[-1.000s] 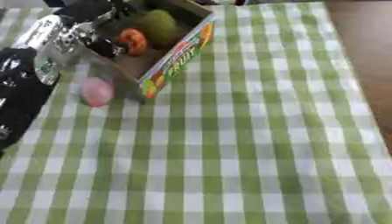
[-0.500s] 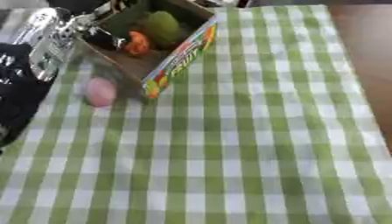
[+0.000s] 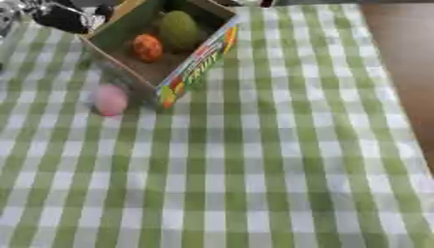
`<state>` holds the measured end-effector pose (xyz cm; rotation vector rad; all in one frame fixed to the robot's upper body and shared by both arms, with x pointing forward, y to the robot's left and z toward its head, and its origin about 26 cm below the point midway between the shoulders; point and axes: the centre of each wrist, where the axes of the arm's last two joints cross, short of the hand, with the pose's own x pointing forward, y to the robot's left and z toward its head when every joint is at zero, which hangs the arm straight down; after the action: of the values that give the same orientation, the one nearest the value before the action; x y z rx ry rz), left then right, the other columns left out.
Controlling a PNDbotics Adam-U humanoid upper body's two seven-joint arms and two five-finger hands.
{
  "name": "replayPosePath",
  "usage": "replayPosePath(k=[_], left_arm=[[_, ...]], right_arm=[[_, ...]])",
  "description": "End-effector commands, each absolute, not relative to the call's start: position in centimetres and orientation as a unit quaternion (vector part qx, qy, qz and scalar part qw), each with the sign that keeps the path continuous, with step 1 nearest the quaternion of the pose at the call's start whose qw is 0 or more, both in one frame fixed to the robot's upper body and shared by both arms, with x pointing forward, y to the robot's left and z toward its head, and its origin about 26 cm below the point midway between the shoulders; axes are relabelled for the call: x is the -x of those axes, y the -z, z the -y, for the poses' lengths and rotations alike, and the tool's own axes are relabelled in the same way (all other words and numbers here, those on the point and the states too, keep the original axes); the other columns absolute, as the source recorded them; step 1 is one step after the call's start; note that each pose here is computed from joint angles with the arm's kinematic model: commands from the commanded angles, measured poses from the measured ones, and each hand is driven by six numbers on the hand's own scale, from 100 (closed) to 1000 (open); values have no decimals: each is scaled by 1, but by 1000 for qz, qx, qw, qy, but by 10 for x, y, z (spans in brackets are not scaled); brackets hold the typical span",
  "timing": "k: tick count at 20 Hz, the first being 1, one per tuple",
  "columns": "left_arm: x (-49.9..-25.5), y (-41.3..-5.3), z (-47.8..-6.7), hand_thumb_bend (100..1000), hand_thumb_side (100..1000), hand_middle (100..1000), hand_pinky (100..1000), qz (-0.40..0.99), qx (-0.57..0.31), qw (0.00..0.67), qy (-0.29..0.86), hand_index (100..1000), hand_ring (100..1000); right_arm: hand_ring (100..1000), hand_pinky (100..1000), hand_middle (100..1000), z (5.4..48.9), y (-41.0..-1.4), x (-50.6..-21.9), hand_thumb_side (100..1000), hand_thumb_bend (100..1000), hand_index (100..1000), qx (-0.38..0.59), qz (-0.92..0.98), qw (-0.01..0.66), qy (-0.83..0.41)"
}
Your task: Pick up objects on the table and place them in the box.
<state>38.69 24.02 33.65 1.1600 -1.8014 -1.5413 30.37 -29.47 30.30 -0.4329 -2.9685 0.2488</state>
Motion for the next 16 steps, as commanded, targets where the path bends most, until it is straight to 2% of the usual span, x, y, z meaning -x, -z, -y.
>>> replayPosePath(k=[1, 10, 16], left_arm=[[-366, -347, -248, 284, 137, 672, 696, 654, -427, 232, 579, 839, 672], [-332, -317, -263, 312, 241, 630, 666, 652, -388, 259, 598, 803, 633], [-318, -305, -266, 315, 266, 613, 654, 651, -370, 276, 603, 785, 617]], right_arm=[[812, 765, 551, 298, -313, -298, 524, 100, 846, 154, 983, 48, -92], [813, 765, 550, 298, -313, -298, 524, 100, 847, 157, 983, 46, -89], [814, 765, 549, 298, -314, -298, 523, 100, 846, 157, 983, 45, -89]])
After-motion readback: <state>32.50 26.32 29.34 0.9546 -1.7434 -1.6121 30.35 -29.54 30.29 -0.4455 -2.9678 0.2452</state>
